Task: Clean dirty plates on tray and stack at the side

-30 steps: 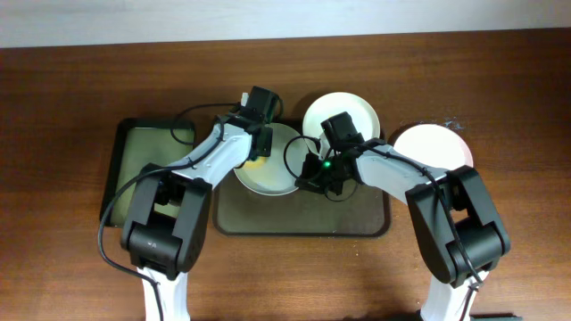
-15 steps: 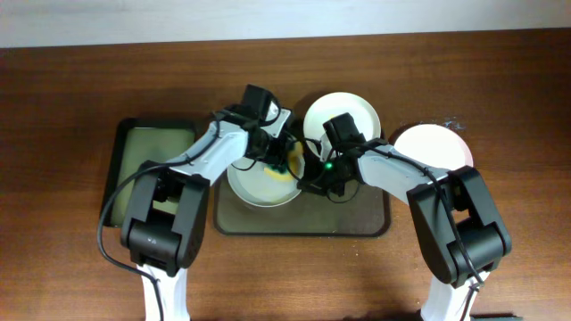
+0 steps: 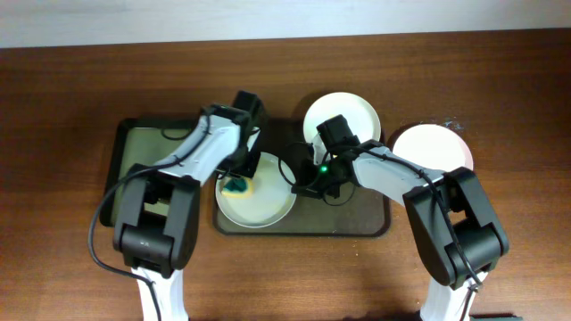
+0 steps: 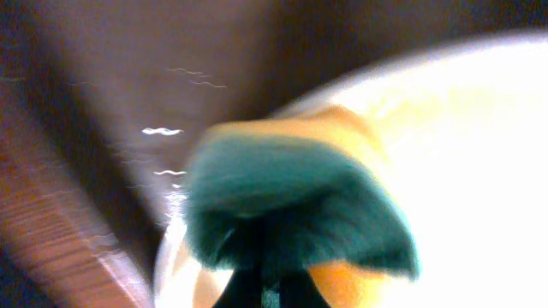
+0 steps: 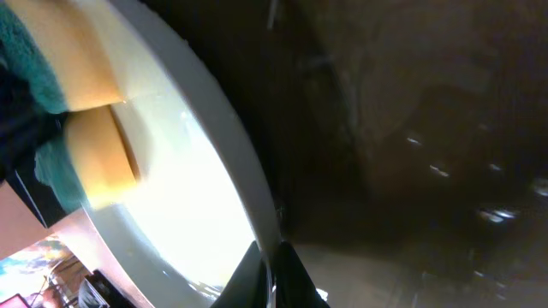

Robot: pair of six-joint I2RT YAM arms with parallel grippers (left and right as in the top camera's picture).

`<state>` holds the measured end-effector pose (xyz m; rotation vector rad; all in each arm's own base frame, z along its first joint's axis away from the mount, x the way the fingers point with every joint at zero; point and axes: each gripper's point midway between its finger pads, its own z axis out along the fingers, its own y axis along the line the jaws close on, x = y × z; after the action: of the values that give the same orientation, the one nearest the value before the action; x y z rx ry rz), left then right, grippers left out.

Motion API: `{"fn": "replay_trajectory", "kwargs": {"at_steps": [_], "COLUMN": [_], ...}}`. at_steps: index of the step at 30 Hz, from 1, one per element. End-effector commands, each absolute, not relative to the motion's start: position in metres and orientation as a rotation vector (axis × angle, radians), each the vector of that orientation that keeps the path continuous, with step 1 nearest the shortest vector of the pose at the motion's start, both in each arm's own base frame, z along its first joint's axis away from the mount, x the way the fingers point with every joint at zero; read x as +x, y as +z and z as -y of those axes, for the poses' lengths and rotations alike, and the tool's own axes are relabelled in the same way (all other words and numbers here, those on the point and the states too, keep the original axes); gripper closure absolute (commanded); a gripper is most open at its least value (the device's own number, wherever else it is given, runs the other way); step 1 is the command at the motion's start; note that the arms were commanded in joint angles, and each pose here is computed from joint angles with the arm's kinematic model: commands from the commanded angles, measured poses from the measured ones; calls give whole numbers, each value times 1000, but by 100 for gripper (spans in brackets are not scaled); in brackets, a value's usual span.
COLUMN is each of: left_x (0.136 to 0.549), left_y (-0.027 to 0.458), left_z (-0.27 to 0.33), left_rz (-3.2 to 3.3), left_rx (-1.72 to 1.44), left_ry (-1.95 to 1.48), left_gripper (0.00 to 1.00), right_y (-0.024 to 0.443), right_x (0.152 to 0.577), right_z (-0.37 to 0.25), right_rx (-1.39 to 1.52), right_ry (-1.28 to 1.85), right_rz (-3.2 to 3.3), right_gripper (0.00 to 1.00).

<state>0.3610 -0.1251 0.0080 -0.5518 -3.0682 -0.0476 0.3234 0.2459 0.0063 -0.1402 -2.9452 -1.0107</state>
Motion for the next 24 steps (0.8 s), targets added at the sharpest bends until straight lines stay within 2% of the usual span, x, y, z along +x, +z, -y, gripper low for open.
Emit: {"fn": "replay_trajectory", "kwargs": {"at_steps": [1,3,5,6,8,9,14,19,22,24], "left_x": [304,310,338,362,410,420,460,462,442,430], "left_y": [10,10,3,-6,-12,-7,49,85,82,79], "left_z": [217,220,221,208,157,146,103,98,121,123], "left_rz": [2741,2761,2894,3039,3323,3367,3482,3450,3362,3309], "left_rx": [-833,-851,-833,-678,-86,15,101,105,-22,-32], "left_ry": [821,841,781,609,91,-18,-497,-479,-218,-168], "left_gripper": [100,100,100,100,100,100,100,100,100,100], "right_y": [-28,-28,-28,-28,-28,-28,-28,-27,-10,7], "right_x": [308,308,309,308,308,308,308,308,309,307], "right_z": [-225,-225,-225,-225,-225,-225,-224,-225,-220,-211], "right_rx": [-210,-210,-210,-211,-210,-210,-212,-211,-212,-178], "right_ry": [-831,-831,-832,-831,-831,-830,-827,-831,-809,-734], "right_rz": [2948,2948,2948,2948,2948,2948,2947,2948,2980,3044], "right_gripper": [96,96,96,96,96,96,96,96,96,96]}}
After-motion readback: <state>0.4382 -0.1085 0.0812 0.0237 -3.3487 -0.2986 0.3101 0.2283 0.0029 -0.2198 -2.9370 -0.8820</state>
